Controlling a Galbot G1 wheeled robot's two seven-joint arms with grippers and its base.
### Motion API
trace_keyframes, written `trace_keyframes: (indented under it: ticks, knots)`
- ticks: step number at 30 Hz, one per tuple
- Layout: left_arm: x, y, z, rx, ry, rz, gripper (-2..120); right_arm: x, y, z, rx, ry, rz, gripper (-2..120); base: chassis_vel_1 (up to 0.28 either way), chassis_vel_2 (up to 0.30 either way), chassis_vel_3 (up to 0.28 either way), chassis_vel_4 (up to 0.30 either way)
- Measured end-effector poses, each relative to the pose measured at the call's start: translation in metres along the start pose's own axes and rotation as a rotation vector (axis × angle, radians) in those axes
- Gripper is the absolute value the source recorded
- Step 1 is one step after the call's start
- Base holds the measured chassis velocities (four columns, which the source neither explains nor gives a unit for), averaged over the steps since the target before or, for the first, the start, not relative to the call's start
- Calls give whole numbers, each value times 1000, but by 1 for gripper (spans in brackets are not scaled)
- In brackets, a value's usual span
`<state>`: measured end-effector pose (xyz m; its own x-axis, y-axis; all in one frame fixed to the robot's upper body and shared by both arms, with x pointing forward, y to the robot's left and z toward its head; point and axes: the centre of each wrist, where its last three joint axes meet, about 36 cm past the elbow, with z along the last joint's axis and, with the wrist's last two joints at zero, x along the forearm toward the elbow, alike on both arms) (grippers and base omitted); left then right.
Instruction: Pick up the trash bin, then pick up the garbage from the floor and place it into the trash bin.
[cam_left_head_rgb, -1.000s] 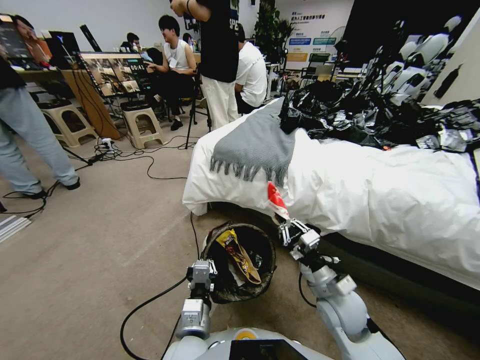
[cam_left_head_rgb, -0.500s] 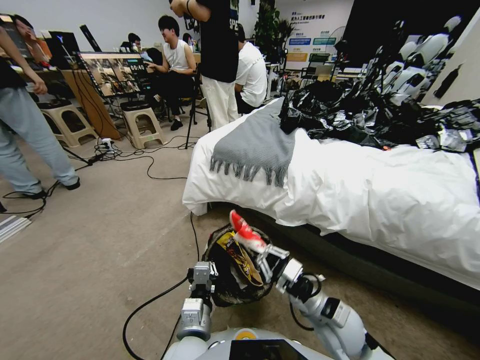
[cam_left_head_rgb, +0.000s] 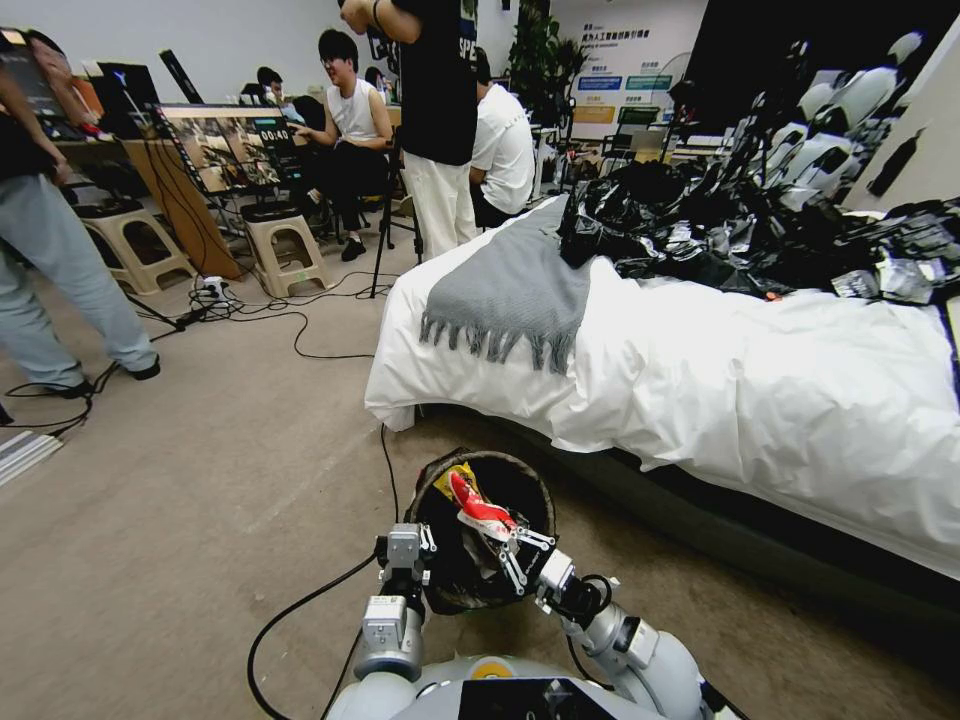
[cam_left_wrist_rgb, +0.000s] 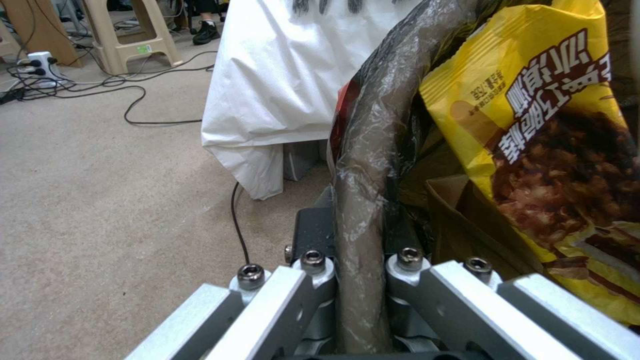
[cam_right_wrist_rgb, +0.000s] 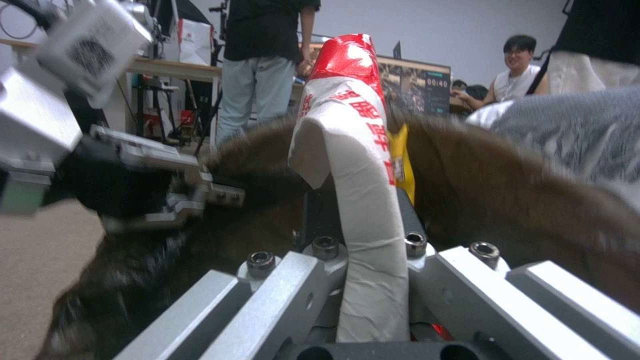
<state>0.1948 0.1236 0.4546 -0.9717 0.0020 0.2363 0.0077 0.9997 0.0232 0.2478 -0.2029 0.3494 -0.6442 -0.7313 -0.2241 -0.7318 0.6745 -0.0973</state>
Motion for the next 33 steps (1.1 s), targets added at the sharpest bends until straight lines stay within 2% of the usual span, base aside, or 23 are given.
trace_keyframes:
  ticks: [10,12,14,17,18,24,26,28,29,32,33]
  knots:
    - [1,0,-2,2,-3,-2,1,-5,-11,12,10,28,46,0,0,0,0,0]
    - [1,0,-2,2,-3,-2,1,-5,-11,12,8,37,54,9,0,0,0,0]
    - [1,0,-2,2,-4,-2,1,-5,-12,12,9,39,55,13,0,0,0,0]
    - [1,0,-2,3,-4,-2,1,-6,-13,10,13,38,54,28,0,0,0,0]
    - [1,0,-2,3,-4,-2,1,-6,-13,10,13,38,54,28,0,0,0,0]
    - [1,-1,-2,5,-4,-1,1,-6,-13,8,15,37,57,51,0,0,0,0]
    - [1,-1,-2,5,-4,-1,1,-6,-13,8,15,37,57,54,0,0,0,0]
    - [1,-1,-2,5,-4,-1,1,-6,-13,8,15,39,60,68,0,0,0,0]
    - [1,-1,-2,5,-4,-1,1,-6,-13,8,15,39,60,68,0,0,0,0]
    - [1,-1,-2,13,6,-2,1,-7,-15,9,16,46,65,82,0,0,0,0]
    - [1,-1,-2,13,6,-2,1,-7,-15,9,16,46,65,82,0,0,0,0]
